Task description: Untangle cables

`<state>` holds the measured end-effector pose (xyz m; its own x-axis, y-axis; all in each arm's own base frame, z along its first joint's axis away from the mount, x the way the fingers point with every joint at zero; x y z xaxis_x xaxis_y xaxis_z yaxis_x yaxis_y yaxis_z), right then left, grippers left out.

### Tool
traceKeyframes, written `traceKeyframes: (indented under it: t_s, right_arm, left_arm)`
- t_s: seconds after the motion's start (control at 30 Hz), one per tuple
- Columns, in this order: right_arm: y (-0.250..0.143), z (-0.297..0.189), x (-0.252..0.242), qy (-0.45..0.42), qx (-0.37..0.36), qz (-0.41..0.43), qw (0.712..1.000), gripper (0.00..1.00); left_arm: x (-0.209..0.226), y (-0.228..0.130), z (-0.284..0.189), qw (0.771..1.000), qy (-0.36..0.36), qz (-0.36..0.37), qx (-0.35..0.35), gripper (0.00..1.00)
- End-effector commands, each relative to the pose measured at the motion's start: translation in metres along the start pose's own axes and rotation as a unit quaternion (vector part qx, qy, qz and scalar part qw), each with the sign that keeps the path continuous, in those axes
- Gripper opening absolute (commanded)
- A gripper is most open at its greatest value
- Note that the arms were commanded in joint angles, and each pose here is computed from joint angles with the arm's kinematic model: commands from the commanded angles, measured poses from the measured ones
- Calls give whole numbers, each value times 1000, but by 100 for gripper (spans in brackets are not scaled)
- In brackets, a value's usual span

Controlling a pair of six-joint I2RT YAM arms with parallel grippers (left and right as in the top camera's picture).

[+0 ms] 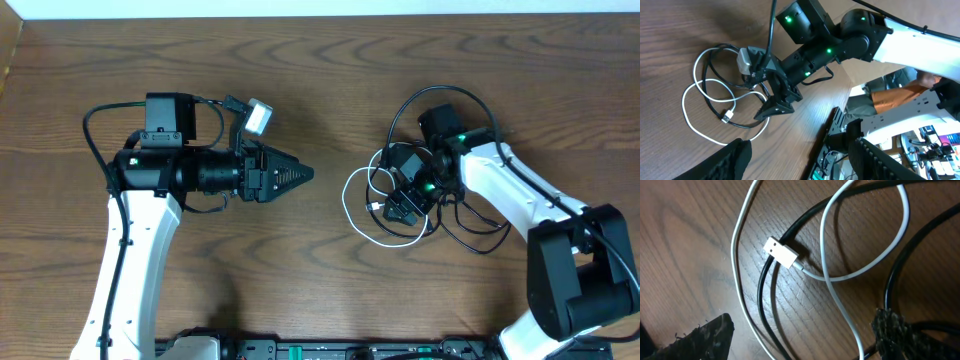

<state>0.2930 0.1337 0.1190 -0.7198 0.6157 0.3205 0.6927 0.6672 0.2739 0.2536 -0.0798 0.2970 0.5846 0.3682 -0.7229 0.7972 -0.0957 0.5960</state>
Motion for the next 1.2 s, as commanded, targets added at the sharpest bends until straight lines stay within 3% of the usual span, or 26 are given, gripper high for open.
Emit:
traceKeyframes:
  t_s: [0.0,0.27,0.3,0.4,0.5,0.87,1.17]
  right_arm:
    - [-5,12,-4,18,13,14,1000,85]
    - [-13,35,-11,35,47,32,998,77]
    - [-14,37,-12,36,50,33,998,71]
    - [-16,40,-13,40,55,43,997,31]
    - [-15,40,-11,47,51,51,996,1]
    - [7,30,9,183,-35,62,980,1]
    - [55,-7,11,211,-104,70,970,1]
  left_arm:
    - [-3,2,0,1000,-9,11,-2,67]
    - [-4,2,0,1000,-9,8,-1,67]
    - [-4,1,0,1000,-9,7,0,67]
    - [-4,1,0,1000,-10,5,0,67]
    - [-4,1,0,1000,-10,5,0,67]
    - [-4,0,0,1000,-10,2,2,67]
    - [-4,0,0,1000,-10,0,2,68]
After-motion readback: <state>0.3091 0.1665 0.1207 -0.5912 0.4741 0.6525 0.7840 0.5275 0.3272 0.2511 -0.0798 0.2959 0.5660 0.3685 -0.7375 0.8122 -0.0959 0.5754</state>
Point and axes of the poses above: each gripper's point midway between its finger pads, its own z axis out along the fingers, its own x axis along the line the jaws close on, y = z × x, the point moved 9 cm from there along -z, back along the fingers, and after that the axes turned 1 degree about z, right-handed, at the moved point
